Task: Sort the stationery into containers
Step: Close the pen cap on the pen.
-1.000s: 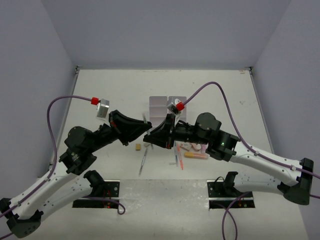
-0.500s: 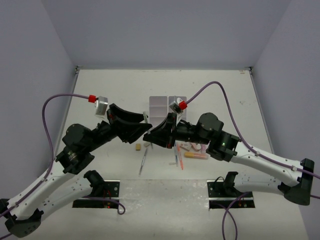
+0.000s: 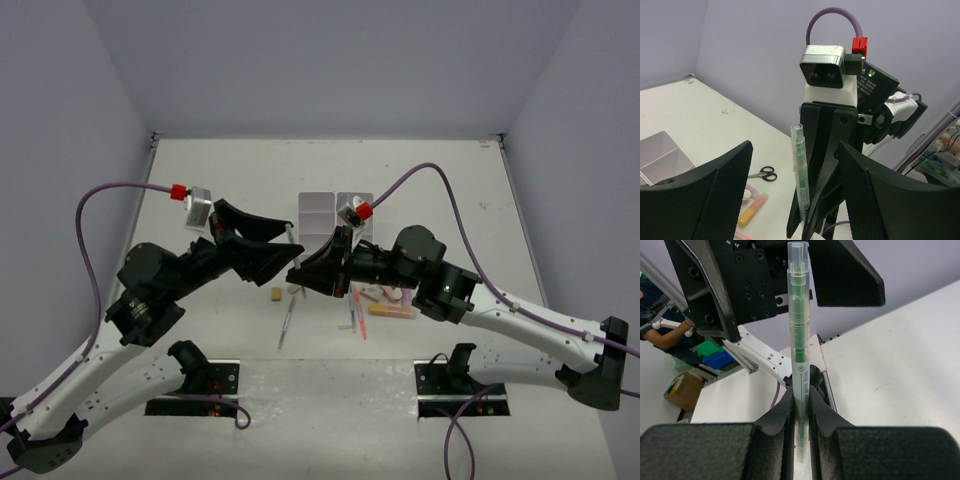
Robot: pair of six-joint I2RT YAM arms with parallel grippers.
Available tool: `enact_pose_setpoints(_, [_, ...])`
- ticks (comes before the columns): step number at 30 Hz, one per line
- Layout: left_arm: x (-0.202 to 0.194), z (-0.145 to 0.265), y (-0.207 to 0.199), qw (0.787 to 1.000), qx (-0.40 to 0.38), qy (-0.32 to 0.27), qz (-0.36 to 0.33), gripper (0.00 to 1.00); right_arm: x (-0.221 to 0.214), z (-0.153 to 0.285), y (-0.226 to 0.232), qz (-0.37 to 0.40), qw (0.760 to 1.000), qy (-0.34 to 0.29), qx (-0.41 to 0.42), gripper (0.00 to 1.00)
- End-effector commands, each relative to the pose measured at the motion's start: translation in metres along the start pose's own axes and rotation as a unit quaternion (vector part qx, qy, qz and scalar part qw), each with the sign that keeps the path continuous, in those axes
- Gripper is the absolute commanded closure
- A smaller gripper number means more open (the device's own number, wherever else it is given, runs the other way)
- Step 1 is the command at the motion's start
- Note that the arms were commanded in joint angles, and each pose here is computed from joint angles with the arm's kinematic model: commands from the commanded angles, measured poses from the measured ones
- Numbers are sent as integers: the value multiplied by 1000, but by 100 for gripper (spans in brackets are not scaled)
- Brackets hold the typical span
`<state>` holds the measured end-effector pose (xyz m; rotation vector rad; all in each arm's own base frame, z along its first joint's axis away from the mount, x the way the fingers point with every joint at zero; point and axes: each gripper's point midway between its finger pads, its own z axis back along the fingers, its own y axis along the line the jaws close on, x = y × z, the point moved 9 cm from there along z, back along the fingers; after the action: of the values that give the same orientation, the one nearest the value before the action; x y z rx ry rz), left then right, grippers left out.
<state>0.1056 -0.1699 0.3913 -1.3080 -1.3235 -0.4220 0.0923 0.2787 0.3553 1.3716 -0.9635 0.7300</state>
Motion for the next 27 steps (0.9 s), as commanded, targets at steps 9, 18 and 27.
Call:
enact_pose_setpoints(9, [21,-5,-2,999,30,-29,-15,47,-2,-3,0,7,1000,18,6,100])
enact_pose_setpoints(18, [18,-6,1,999,43,-21,-10,72,1,-1,3,12,1000,19,10,100])
enact_pose_setpoints(27, [15,-6,-1,1000,28,-13,-5,99,4,1,4,16,1000,14,7,100])
